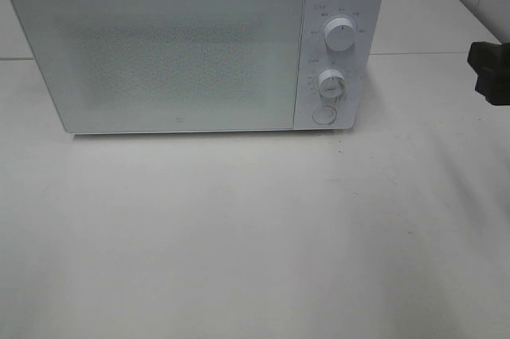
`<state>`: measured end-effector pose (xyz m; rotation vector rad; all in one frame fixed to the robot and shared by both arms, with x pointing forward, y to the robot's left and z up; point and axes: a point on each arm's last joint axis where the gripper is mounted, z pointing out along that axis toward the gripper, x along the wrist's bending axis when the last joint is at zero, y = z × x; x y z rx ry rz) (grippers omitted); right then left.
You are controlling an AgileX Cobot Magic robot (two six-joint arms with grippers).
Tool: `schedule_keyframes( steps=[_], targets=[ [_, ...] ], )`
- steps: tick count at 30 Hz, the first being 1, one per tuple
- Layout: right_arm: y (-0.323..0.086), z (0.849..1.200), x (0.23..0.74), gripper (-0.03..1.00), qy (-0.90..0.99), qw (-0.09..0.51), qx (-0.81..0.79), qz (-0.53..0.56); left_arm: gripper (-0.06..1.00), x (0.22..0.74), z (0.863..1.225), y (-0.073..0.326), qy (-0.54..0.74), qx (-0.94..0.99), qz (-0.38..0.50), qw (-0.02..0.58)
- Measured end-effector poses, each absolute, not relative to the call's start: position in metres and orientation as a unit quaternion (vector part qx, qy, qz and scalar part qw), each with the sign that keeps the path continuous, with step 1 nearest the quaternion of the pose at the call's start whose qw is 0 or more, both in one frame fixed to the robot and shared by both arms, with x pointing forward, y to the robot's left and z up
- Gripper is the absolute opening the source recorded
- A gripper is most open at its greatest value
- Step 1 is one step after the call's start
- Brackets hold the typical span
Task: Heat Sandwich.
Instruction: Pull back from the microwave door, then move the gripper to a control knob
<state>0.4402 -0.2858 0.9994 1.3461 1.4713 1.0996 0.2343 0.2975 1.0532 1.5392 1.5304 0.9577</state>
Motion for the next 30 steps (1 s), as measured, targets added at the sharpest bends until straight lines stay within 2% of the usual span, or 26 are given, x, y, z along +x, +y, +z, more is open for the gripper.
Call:
schedule_keyframes(
  steps=[11,25,30],
  targets=[
    [-0.273,0.974,0.451,0.77,0.570,0.429,0.536,0.451,0.99,0.234,1.053,0.298,0.598,0.601,0.374,0.375],
    [-0.220,0.941,0.454,0.77,0.577,0.460,0.498,0.456,0.99,0.234,1.053,0.298,0.598,0.601,0.374,0.375],
    [-0.208,0.930,0.451,0.77,0.588,0.451,0.502,0.447,0.99,0.234,1.053,0.298,0.598,0.601,0.374,0.375]
  ],
)
